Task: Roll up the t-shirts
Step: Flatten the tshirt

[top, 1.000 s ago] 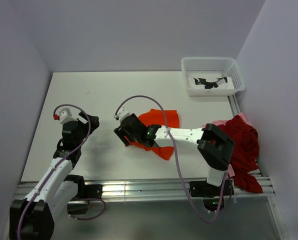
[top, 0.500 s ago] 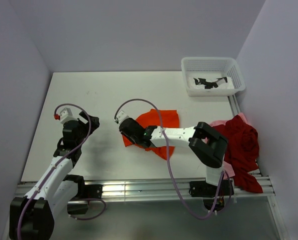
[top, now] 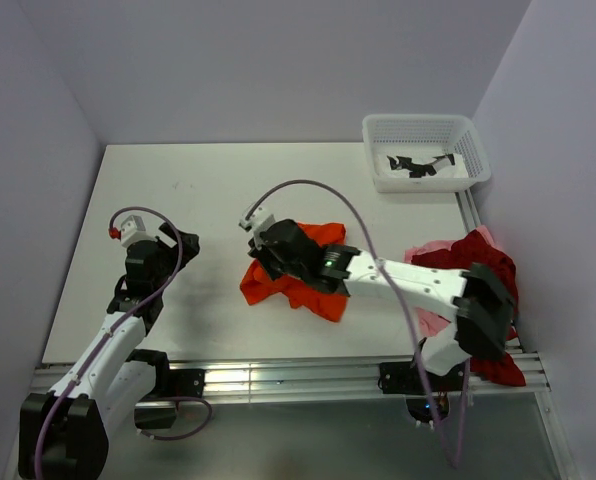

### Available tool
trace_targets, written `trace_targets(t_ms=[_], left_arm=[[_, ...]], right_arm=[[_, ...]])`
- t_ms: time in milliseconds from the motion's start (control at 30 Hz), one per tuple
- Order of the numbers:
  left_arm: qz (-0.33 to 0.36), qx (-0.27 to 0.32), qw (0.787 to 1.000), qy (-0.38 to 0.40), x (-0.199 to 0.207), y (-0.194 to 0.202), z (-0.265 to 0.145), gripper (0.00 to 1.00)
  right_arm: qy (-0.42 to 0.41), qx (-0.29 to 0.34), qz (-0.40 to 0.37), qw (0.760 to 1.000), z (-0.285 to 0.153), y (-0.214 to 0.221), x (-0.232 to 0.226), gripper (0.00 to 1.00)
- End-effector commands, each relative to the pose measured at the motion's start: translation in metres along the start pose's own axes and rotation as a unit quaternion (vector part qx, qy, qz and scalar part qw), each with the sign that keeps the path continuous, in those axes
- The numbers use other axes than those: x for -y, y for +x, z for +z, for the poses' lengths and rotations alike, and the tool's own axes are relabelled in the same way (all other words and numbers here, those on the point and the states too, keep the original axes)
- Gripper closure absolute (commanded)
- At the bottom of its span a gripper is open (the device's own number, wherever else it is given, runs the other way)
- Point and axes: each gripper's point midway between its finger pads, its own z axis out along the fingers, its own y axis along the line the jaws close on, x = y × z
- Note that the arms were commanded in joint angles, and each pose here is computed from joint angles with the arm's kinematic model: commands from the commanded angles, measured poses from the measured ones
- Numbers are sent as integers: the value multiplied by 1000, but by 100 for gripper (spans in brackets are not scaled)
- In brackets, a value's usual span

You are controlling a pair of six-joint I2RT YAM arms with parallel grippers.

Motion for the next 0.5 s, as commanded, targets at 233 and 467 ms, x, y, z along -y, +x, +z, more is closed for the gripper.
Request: trace_targets(t_ms=[233, 467], left_arm=[[5, 18, 999, 32, 21, -18, -2, 10], [8, 13, 999, 40, 23, -16, -2, 10]], right_arm=[[-13, 129, 229, 965, -82, -39, 107, 100], [139, -20, 370, 918, -40, 85, 204, 66]])
